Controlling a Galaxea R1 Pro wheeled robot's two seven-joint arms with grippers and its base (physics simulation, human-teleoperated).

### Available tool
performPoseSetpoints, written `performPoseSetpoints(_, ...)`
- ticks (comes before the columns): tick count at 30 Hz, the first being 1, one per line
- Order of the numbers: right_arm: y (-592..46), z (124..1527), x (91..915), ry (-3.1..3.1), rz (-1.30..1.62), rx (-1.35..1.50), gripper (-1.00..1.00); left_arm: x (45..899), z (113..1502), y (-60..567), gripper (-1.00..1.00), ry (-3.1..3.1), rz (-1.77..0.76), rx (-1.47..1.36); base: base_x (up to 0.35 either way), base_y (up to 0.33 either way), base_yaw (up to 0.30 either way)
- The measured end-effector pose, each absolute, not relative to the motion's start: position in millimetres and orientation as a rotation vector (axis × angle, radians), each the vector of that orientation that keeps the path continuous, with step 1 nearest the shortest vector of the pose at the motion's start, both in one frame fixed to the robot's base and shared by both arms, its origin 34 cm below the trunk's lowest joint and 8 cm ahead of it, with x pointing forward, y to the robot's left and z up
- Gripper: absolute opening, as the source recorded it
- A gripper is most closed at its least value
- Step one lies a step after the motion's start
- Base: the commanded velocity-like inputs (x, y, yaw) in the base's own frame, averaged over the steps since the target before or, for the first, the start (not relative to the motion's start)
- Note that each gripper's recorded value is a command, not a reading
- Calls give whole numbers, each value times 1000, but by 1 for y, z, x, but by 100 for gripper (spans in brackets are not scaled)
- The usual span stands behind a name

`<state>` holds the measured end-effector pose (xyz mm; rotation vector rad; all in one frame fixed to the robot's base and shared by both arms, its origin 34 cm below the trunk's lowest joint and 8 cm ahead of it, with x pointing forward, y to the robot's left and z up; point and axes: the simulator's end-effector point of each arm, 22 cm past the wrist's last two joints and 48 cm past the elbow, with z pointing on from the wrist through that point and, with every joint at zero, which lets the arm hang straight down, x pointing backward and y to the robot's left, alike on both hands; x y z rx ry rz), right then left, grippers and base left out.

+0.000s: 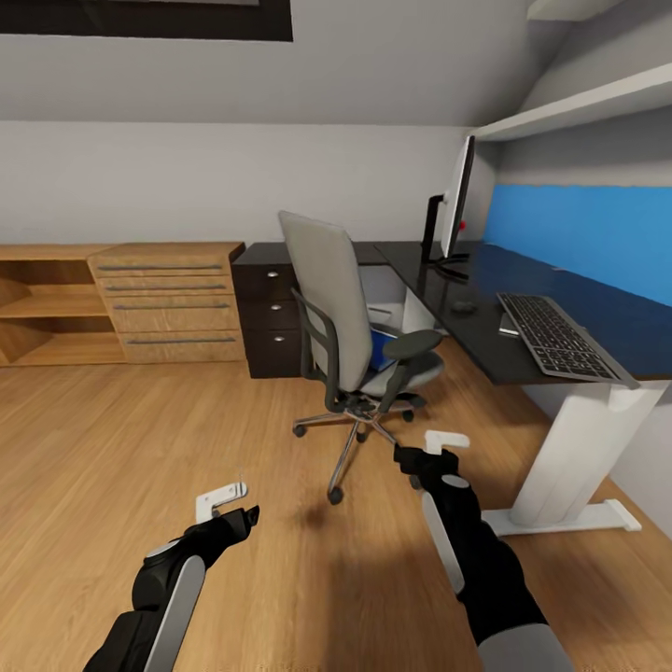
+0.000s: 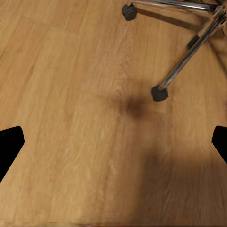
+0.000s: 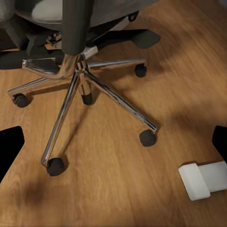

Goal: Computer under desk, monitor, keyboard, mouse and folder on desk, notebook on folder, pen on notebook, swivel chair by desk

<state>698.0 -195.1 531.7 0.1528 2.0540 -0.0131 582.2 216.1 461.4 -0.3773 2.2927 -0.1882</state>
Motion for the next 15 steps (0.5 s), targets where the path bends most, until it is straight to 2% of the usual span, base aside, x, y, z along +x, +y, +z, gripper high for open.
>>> performPoseSetpoints(15, -196, 515, 698, 2078, -18, 154, 100, 579, 443, 217, 100, 2328, -181, -381, 0, 0, 0)
